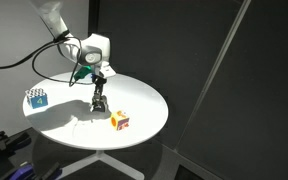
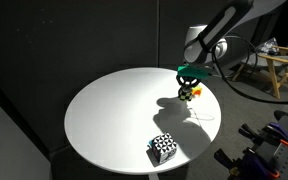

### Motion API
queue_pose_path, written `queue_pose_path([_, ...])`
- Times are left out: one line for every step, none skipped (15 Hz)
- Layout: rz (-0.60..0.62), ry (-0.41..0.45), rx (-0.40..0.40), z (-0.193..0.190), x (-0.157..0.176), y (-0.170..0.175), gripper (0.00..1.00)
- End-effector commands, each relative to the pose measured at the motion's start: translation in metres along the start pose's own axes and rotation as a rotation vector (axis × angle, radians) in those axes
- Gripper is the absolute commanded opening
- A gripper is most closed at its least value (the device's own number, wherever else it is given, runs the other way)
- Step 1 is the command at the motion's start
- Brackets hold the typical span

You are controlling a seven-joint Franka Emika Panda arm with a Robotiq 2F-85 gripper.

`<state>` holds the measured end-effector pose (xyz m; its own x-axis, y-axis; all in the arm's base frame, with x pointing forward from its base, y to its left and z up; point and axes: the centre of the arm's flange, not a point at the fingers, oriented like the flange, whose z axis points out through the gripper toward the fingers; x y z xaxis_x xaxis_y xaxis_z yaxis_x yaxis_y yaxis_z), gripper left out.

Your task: Move the middle pillow toy block to the left

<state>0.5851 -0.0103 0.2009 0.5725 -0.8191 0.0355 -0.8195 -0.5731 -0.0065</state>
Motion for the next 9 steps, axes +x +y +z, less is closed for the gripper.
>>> queue_pose_path([0.100,-0.030,-0.043,-0.011,0.002,0.018,0.08])
queue_pose_path([0.116,-0.035,-0.050,-0.009,0.005,0.022,0.08])
queue_pose_path([0.132,-0.040,-0.057,-0.007,0.007,0.025,0.08])
queue_pose_path([0.145,-0.046,-0.065,-0.005,0.009,0.028,0.08])
queue_pose_path([0.157,-0.051,-0.072,-0.003,0.012,0.031,0.08])
queue_pose_path([0.168,-0.057,-0.080,0.000,0.014,0.035,0.08])
queue_pose_path([0.177,-0.060,-0.085,0.003,0.017,0.039,0.08])
queue_pose_path([0.182,-0.064,-0.089,0.005,0.019,0.043,0.08])
queue_pose_path([0.187,-0.065,-0.090,0.007,0.021,0.048,0.08])
